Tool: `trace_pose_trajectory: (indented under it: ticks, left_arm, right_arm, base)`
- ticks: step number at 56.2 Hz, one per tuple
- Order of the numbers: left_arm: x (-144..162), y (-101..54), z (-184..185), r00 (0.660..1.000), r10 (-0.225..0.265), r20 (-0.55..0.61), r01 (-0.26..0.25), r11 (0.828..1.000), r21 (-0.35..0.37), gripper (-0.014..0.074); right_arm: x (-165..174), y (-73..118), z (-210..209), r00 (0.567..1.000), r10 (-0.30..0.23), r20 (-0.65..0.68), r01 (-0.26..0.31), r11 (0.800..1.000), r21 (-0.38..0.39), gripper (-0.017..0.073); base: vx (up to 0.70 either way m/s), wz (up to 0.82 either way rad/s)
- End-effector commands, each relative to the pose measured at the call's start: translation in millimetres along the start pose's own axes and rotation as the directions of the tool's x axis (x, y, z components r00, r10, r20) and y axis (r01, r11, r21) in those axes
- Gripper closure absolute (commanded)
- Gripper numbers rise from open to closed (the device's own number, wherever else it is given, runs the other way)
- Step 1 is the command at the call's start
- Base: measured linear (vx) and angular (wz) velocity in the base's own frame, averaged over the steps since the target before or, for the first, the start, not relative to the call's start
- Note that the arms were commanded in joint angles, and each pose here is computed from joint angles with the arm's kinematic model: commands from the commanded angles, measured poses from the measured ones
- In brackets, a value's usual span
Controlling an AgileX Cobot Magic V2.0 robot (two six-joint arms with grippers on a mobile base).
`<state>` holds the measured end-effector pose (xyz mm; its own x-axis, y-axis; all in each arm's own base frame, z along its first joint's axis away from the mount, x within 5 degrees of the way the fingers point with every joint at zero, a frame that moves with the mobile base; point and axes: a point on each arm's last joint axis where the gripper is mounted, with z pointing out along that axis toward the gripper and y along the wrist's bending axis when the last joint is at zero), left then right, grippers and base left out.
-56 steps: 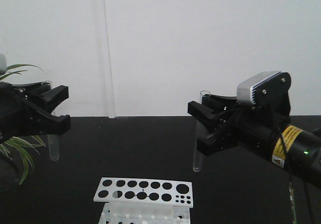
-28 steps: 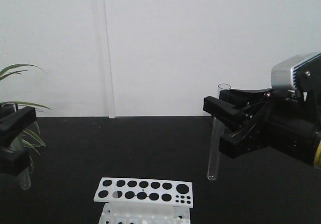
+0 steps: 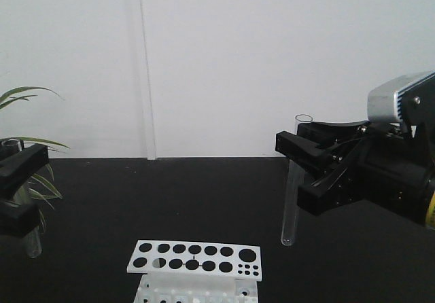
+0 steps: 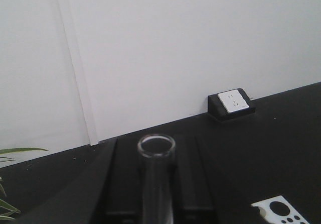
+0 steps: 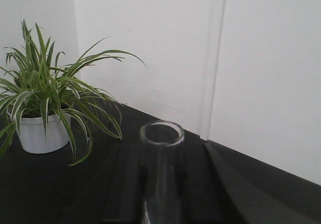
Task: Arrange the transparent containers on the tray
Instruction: 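Lift the test tube out of the rack with the right gripper, then hold both test tubes while the base drives to the yellow tray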
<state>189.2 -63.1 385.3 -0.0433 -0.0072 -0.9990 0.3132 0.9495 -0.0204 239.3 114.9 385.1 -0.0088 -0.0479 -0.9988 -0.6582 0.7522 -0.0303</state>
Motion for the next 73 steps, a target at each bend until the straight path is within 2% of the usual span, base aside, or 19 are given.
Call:
trace_pose_trajectory:
  ticks: [1,31,73]
  left_arm:
    - [-18.6,-2.3,-5.7,0.993,-0.020,0.115,0.018,1.000,0.020,0.0598]
    - [-16.6,-2.3,-2.9,0.995,-0.020,0.103,0.018,1.000,0.020,0.0598]
    - [-12.8,-2.1,1.7,0.997,-0.019,0.078,0.018,1.000,0.017,0.0598]
  right_arm:
    - [-17.9,3.0,-6.6,0.998,-0.002,0.065,0.003,1.000,-0.013,0.0572]
    - [-17.6,2.9,-6.3,0.998,-0.001,0.064,0.002,1.000,-0.013,0.0572]
    - [-17.6,2.9,-6.3,0.998,-0.001,0.064,0.002,1.000,-0.013,0.0572]
  base:
    - [0.00,0.00]
    - [-0.04,0.00]
    - [-0.24,-0.02]
